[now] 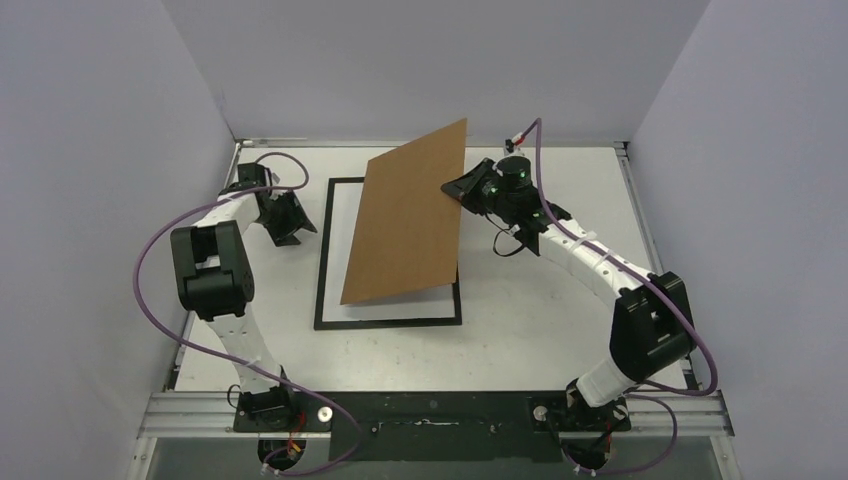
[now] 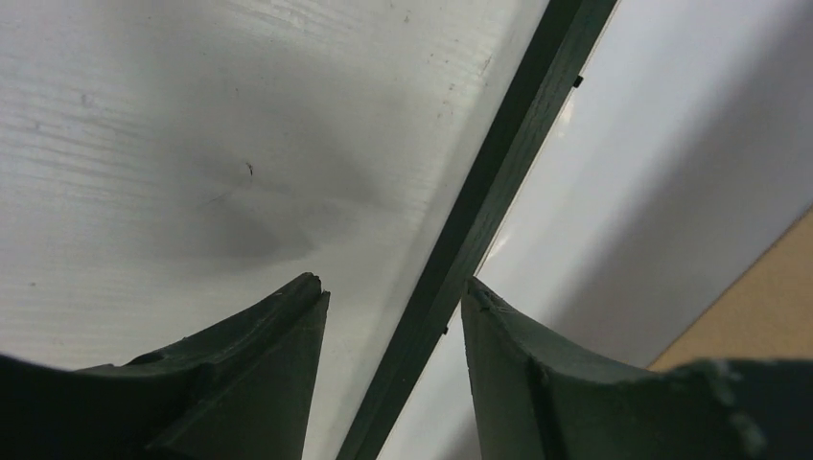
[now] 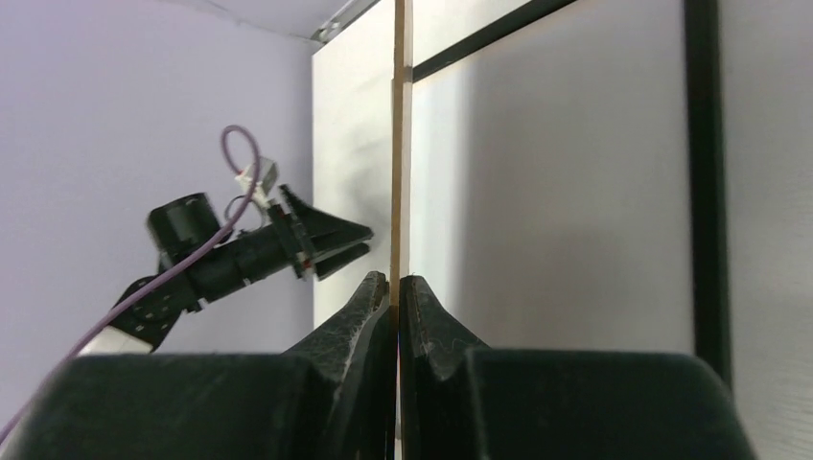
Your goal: Put the photo into the frame
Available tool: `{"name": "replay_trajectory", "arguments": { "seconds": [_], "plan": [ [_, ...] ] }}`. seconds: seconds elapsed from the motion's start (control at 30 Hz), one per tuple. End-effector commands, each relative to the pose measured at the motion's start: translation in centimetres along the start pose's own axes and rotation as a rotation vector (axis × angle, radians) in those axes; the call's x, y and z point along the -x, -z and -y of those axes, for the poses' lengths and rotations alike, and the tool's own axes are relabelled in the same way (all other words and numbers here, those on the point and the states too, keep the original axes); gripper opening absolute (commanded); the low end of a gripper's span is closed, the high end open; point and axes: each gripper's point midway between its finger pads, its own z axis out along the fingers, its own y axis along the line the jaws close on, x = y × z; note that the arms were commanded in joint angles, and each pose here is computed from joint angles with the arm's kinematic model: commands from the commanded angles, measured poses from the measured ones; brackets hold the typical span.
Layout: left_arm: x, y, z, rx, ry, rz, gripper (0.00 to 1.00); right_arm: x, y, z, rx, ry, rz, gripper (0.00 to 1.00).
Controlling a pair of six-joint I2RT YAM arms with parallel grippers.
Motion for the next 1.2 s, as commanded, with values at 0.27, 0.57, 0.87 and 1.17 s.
{"name": "replay_trajectory", "arguments": {
  "seconds": [0.27,0.57,0.87,1.17],
  "plan": [
    [1.4,-2.3,0.7,-0.071,-0.001,-0.001,0.47,-0.1,-2.9,-5.8,0.289,-0.023,-0.023,0.0],
    [0.9,-3.2,1.2,-0.116,0.016,-0.037,0.39,-1.9,-6.4,-3.9,0.282,-0.024,-0.092,0.0],
    [0.3,-4.3,1.5,-0.143,0.04,-0.075,0.34,-3.5,-7.5,-1.2,0.223,-0.034,-0.14,0.0],
    [0.2,-4.7,1.4,-0.141,0.051,-0.084,0.28,-3.2,-6.5,-1.2,0.25,-0.081,-0.142,0.0]
  ]
}}
